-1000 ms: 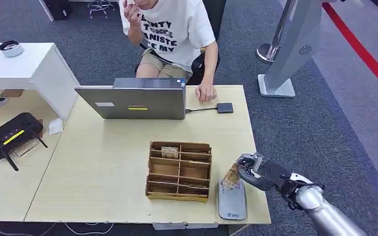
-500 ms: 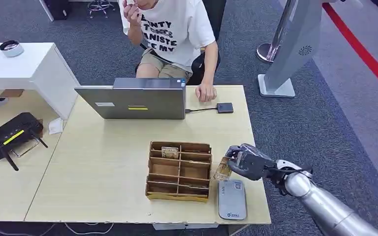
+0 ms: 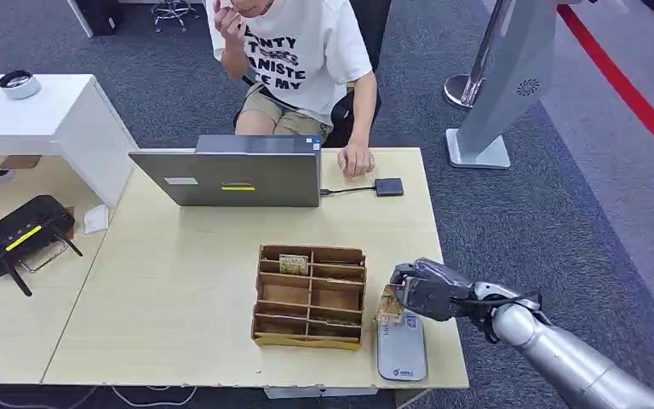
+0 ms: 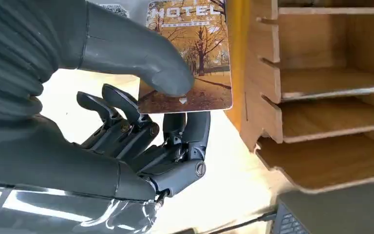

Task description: Pass the card to the sensor for recognition and then transmit it.

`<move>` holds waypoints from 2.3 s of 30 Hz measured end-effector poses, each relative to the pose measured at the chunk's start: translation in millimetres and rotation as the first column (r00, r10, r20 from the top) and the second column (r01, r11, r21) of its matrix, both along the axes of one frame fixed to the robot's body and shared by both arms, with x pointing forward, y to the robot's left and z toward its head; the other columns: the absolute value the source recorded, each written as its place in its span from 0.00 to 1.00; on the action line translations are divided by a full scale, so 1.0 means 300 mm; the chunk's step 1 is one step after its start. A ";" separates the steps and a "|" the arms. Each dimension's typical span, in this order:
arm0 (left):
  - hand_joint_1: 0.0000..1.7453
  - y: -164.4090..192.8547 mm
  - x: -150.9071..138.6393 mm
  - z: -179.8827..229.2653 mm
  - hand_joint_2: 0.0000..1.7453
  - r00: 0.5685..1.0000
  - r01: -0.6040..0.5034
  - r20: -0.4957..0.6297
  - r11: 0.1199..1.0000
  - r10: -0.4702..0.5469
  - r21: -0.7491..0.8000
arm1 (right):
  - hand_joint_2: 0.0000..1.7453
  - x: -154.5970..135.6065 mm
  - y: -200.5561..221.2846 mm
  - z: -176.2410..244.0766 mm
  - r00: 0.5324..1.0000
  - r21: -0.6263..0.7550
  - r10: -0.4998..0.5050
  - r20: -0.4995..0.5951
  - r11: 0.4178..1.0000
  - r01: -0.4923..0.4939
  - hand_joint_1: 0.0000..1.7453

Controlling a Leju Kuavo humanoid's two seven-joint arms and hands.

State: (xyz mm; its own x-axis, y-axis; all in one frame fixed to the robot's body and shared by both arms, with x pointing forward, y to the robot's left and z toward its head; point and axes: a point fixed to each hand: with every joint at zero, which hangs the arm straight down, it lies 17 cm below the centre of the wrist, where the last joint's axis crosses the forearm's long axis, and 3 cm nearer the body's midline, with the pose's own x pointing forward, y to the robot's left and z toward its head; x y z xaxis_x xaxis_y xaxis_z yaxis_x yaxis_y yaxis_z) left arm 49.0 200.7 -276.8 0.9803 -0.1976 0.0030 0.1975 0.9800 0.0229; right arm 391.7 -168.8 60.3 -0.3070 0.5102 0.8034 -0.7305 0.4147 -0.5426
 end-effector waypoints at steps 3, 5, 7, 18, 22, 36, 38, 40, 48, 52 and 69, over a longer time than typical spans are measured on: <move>0.00 0.001 0.000 0.000 0.00 1.000 0.000 0.000 1.000 0.000 0.001 | 1.00 -0.003 -0.007 -0.009 1.000 -0.010 -0.003 0.003 1.000 0.003 1.00; 0.00 0.001 0.000 0.000 0.00 1.000 0.000 0.000 1.000 0.000 0.001 | 1.00 -0.005 -0.012 -0.012 1.000 -0.011 -0.004 0.003 1.000 0.004 1.00; 0.00 0.001 0.000 0.000 0.00 1.000 -0.001 0.000 1.000 0.001 0.001 | 1.00 -0.006 -0.020 -0.015 1.000 -0.017 -0.004 0.004 1.000 0.004 1.00; 0.00 0.002 0.000 0.000 0.00 1.000 0.003 0.000 1.000 -0.003 0.002 | 1.00 -0.025 -0.034 -0.038 1.000 -0.045 0.012 -0.006 0.999 -0.013 1.00; 0.00 0.002 -0.001 0.000 0.00 1.000 0.005 0.000 1.000 -0.005 0.002 | 1.00 -0.032 -0.031 -0.045 1.000 -0.052 0.020 -0.011 0.998 -0.020 1.00; 0.00 0.003 -0.001 0.000 0.00 1.000 0.011 0.000 1.000 -0.011 0.004 | 1.00 -0.063 -0.018 -0.090 0.998 -0.094 0.051 -0.032 0.994 -0.054 1.00; 0.00 0.003 -0.001 0.000 0.00 1.000 0.013 0.000 1.000 -0.013 0.004 | 1.00 -0.066 -0.017 -0.096 0.998 -0.102 0.055 -0.032 0.993 -0.058 1.00; 0.00 0.003 -0.001 0.000 0.00 1.000 0.014 0.000 1.000 -0.014 0.004 | 1.00 -0.070 -0.017 -0.108 0.998 -0.112 0.055 -0.037 0.992 -0.059 1.00; 0.00 0.005 -0.001 -0.001 0.00 1.000 0.019 0.001 1.000 -0.019 0.007 | 1.00 -0.094 -0.006 -0.156 0.997 -0.142 0.063 -0.053 0.987 -0.070 1.00; 0.00 0.005 -0.001 -0.001 0.00 1.000 0.022 0.001 1.000 -0.022 0.008 | 1.00 -0.104 -0.006 -0.175 0.996 -0.153 0.066 -0.062 0.985 -0.075 1.00; 0.00 0.006 -0.001 -0.001 0.00 1.000 0.027 0.001 1.000 -0.027 0.009 | 1.00 -0.104 -0.016 -0.202 0.997 -0.173 0.056 -0.059 0.983 -0.065 1.00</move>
